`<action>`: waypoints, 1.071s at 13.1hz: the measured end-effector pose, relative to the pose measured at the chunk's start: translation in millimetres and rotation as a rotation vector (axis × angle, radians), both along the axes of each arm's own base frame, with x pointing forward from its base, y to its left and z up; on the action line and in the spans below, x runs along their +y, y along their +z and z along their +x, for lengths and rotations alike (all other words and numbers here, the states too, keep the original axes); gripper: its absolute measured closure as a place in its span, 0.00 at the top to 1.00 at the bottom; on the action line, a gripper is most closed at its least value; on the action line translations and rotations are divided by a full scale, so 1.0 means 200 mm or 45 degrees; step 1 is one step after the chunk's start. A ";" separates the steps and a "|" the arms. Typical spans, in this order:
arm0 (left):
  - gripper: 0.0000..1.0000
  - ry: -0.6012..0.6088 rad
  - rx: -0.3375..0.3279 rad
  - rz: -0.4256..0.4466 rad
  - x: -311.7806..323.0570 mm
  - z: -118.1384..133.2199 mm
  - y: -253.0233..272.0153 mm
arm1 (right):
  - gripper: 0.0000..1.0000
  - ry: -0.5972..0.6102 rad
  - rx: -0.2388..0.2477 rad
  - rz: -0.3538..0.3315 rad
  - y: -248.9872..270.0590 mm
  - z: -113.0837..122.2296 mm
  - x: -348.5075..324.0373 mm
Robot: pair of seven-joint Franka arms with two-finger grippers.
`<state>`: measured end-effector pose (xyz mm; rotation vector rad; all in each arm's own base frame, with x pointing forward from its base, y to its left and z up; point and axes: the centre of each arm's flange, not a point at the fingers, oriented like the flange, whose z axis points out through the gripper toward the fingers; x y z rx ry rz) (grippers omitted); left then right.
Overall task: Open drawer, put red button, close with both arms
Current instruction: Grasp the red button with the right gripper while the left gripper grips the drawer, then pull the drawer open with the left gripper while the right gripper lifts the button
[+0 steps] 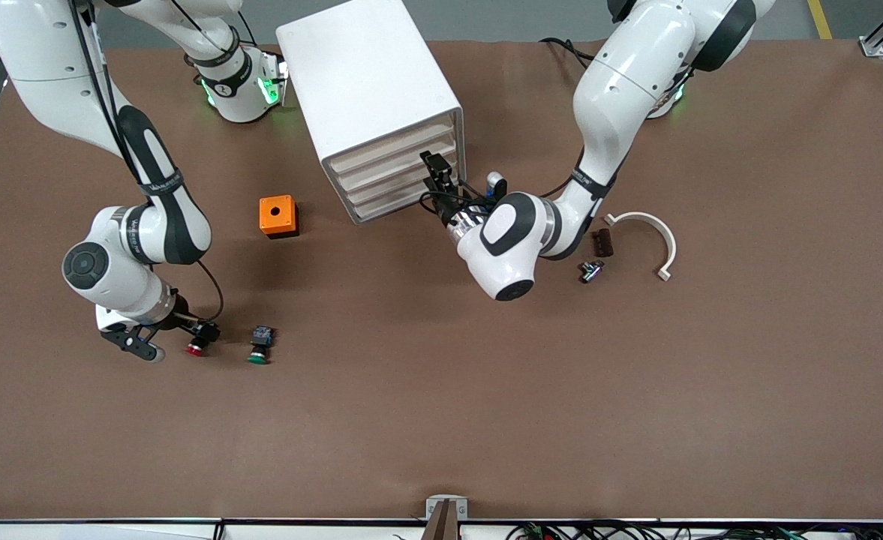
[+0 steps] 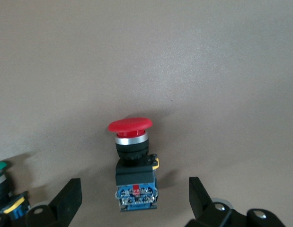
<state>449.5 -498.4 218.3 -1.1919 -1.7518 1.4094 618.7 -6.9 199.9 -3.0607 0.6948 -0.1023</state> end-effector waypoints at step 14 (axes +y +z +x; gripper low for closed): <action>0.14 0.001 -0.002 0.048 -0.10 -0.09 -0.11 | 0.41 0.002 0.088 0.002 0.01 0.01 0.01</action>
